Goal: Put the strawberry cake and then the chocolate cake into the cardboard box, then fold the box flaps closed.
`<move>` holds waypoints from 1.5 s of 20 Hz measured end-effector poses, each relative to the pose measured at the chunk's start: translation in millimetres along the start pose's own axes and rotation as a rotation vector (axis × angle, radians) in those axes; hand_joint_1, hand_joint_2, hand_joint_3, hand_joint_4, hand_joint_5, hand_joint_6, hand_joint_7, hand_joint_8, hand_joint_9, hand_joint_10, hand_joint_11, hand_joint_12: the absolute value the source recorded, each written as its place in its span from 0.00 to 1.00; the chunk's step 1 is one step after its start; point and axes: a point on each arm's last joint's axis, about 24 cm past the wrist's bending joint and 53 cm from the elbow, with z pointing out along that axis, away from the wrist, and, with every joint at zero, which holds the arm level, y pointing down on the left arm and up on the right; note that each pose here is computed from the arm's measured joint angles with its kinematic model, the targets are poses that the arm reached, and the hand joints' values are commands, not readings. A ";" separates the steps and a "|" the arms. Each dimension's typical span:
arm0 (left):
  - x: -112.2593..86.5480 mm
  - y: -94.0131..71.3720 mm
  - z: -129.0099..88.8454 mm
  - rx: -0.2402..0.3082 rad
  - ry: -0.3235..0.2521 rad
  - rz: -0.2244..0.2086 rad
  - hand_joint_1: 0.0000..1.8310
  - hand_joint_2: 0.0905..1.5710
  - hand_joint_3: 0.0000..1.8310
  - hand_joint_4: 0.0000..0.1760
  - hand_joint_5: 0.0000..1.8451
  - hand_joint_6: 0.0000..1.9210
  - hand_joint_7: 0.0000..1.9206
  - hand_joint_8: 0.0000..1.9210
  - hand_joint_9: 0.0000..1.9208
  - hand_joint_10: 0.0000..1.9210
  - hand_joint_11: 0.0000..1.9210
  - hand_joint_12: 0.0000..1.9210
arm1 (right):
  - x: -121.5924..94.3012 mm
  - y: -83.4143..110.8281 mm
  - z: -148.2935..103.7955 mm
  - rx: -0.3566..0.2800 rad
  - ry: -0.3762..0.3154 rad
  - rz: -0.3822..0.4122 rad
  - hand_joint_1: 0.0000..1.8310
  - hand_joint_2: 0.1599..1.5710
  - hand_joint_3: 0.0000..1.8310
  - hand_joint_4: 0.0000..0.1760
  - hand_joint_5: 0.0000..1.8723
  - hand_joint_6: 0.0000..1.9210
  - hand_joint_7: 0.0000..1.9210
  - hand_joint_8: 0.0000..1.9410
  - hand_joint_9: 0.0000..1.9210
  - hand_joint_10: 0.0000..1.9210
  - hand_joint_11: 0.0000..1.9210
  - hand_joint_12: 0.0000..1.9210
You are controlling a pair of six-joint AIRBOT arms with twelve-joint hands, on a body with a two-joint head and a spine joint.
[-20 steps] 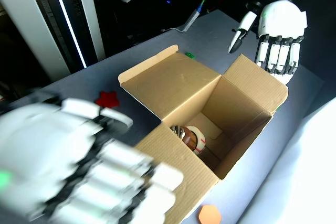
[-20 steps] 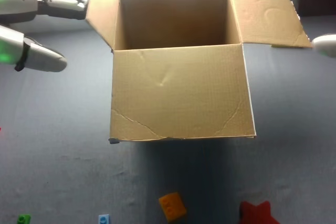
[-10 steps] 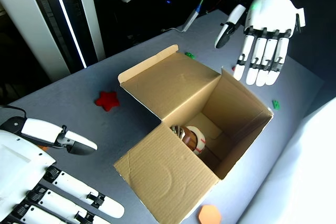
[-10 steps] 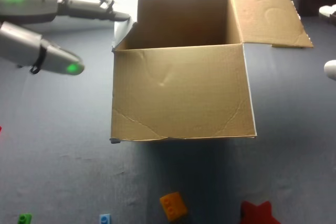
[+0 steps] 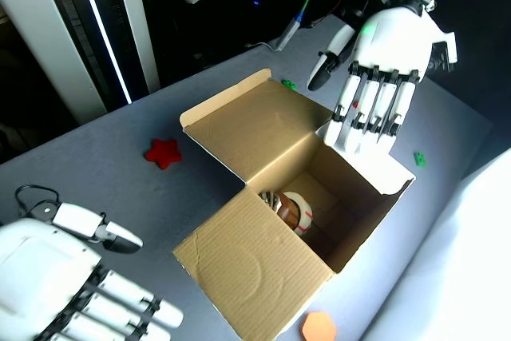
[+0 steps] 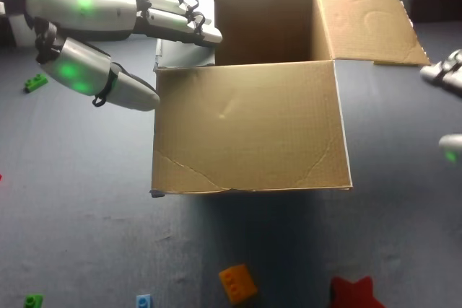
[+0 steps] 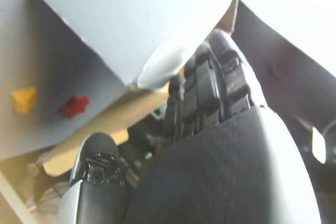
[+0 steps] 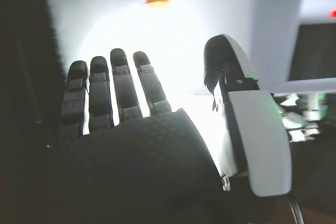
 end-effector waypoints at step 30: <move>-40.4 41.3 -39.9 -0.100 -0.084 0.009 0.00 0.78 0.00 0.28 0.06 0.00 0.09 0.00 0.11 0.00 0.00 0.39 | -87.6 124.8 14.5 -0.248 -0.208 0.182 0.00 0.80 0.00 0.00 0.03 0.01 0.01 0.00 0.00 0.00 0.00 0.00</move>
